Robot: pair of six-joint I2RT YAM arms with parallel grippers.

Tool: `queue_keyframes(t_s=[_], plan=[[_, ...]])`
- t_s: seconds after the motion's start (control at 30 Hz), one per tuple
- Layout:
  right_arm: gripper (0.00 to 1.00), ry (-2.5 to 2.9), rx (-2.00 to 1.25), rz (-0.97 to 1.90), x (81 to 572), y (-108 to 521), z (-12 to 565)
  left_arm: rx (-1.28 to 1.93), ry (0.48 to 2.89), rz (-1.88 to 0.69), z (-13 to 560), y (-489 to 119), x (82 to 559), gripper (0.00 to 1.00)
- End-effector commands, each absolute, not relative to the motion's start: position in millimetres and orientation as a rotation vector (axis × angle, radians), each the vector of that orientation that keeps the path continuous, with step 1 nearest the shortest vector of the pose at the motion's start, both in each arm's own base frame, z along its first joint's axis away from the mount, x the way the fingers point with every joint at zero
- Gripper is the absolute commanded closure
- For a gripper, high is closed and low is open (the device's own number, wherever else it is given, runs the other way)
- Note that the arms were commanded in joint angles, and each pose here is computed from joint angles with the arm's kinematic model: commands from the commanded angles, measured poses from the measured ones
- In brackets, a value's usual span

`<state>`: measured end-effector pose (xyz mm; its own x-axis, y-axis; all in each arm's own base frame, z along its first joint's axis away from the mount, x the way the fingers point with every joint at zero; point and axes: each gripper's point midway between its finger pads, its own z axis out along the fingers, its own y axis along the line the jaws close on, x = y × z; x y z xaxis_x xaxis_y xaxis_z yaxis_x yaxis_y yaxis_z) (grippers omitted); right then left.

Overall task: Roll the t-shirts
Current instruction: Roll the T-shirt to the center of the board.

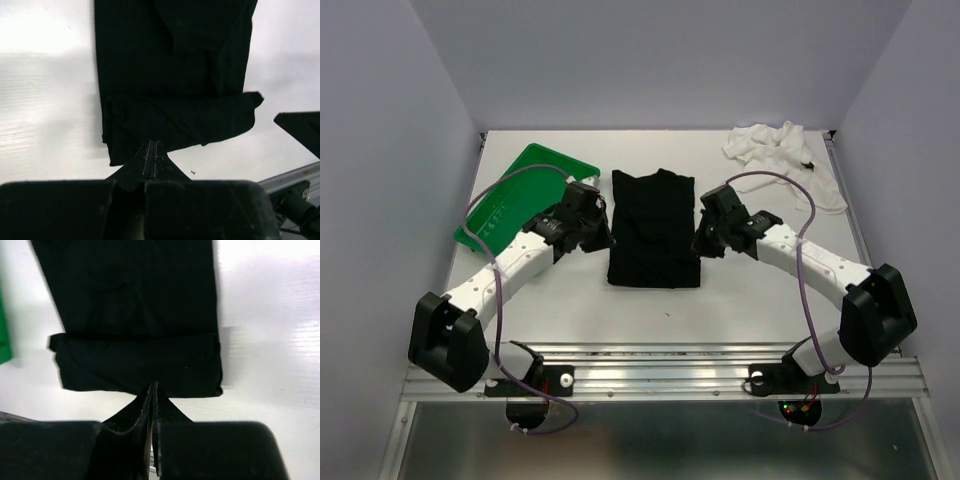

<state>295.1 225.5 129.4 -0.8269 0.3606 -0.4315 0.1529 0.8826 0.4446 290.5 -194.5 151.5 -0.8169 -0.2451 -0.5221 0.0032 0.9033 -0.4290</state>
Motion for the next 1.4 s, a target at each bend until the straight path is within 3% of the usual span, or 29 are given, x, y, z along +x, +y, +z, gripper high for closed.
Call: queue_keyframes(t_s=[0.0,0.5,0.67,0.87,0.97,1.2,1.37], plan=[[0.96,2.536,0.412,0.524,303.0,228.9,111.8,-0.14,2.53,-0.654,124.4,-215.0,283.0,1.0],[0.99,2.659,0.343,0.243,331.2,212.9,38.2,-0.114,2.674,-0.361,41.8,-197.0,316.4,1.0],[0.99,2.664,0.326,0.266,324.7,212.4,47.4,-0.1,2.658,-0.32,58.3,-191.6,318.5,1.0],[0.99,2.513,0.296,0.421,323.6,226.6,123.6,-0.068,2.51,-0.443,134.0,-206.7,315.3,1.0],[0.99,2.504,0.272,0.499,315.4,244.7,131.5,-0.032,2.504,-0.565,142.4,-231.8,300.0,1.0],[0.99,2.587,0.248,0.733,299.7,295.2,96.2,-0.041,2.588,-0.743,99.0,-274.7,283.8,1.0],[0.99,2.686,0.285,0.657,294.5,292.3,47.7,-0.061,2.655,-0.66,55.8,-272.0,286.2,1.0]])
